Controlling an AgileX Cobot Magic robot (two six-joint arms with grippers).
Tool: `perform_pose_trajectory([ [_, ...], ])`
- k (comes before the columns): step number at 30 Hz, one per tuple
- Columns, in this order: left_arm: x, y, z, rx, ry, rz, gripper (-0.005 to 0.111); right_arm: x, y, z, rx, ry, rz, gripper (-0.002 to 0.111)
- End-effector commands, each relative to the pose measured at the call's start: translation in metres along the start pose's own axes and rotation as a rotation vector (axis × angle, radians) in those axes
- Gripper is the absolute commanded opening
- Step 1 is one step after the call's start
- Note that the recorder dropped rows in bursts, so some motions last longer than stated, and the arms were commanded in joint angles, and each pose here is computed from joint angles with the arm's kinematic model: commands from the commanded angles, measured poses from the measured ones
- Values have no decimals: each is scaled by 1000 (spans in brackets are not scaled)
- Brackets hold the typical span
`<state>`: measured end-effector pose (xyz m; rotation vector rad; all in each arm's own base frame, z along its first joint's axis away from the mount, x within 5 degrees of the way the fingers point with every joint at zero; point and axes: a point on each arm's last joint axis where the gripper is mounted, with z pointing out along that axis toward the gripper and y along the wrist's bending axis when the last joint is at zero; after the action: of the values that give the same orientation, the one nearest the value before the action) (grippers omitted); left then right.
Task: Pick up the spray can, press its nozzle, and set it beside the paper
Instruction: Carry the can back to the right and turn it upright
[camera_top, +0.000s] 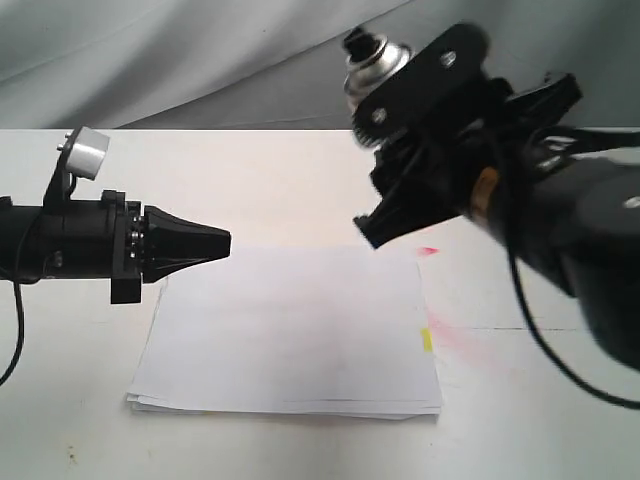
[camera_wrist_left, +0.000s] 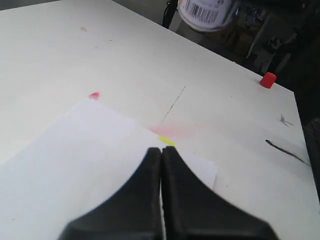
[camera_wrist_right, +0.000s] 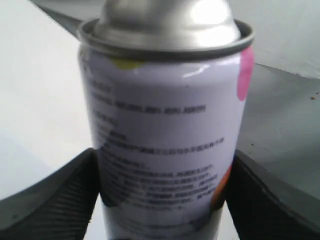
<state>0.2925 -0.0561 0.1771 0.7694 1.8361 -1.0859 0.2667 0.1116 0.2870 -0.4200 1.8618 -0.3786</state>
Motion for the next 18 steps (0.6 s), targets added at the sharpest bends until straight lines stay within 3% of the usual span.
perform_pose_trajectory([
  [1,-4,-9,-4,14,-19,22,0,-9,-37,-9,-26,-73,209,0],
  [10,-1,-11,-4,32,-1,22,0,9,-76,4,-98,-34,357,0],
  [18,-1,-11,-4,28,-7,20,0,25,-96,14,-71,10,355,0],
])
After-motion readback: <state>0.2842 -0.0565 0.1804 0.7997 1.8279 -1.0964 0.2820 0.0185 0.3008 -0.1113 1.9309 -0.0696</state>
